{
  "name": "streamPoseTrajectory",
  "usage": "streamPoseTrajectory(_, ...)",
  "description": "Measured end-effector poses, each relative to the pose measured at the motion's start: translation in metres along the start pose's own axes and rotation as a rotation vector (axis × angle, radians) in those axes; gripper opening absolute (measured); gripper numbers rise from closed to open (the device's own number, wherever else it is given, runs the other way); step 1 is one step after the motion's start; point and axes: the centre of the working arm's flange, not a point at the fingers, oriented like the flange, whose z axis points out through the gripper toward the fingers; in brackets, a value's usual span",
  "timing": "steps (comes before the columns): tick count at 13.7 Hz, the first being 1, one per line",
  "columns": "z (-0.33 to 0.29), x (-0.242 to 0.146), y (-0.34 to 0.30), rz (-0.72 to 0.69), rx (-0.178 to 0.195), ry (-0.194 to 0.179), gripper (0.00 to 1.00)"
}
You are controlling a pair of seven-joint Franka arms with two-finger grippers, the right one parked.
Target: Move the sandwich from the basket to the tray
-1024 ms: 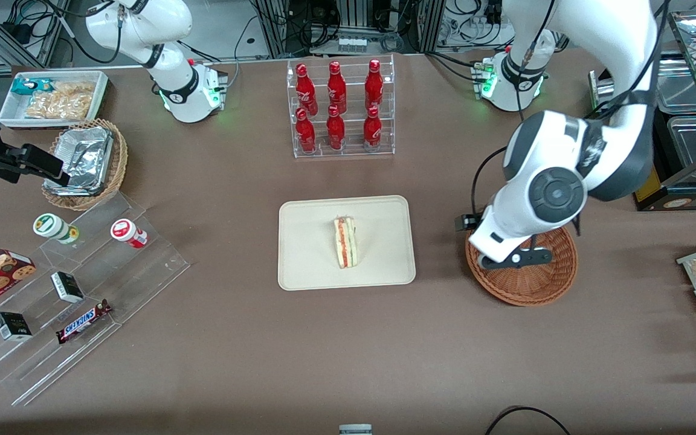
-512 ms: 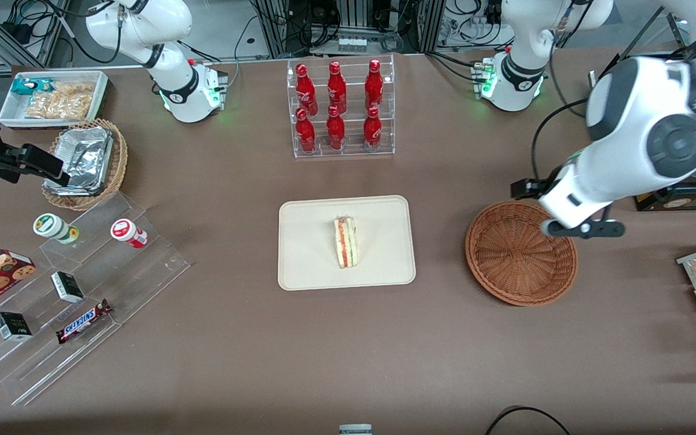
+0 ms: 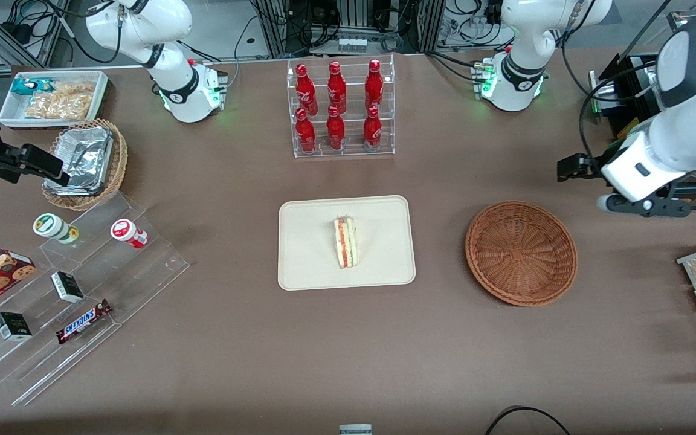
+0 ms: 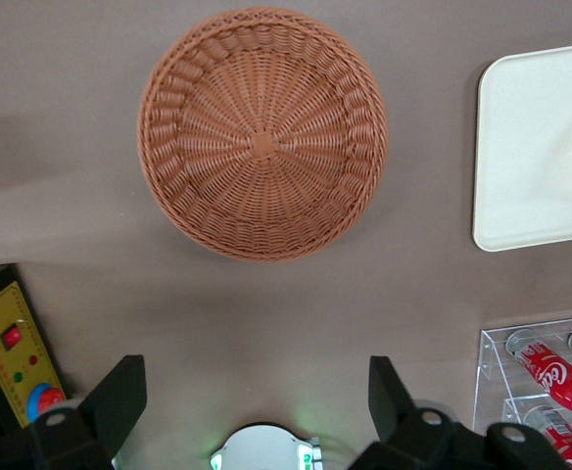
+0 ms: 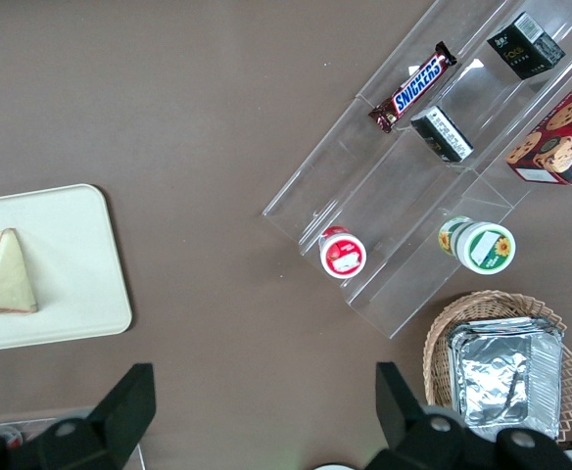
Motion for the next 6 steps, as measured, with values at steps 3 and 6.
streamPoseTrajectory(3,-0.019,-0.011,-0.003,-0.002,0.039,0.04,1.0)
streamPoseTrajectory(6,-0.032,-0.018,-0.012,-0.02,0.044,0.065,1.0)
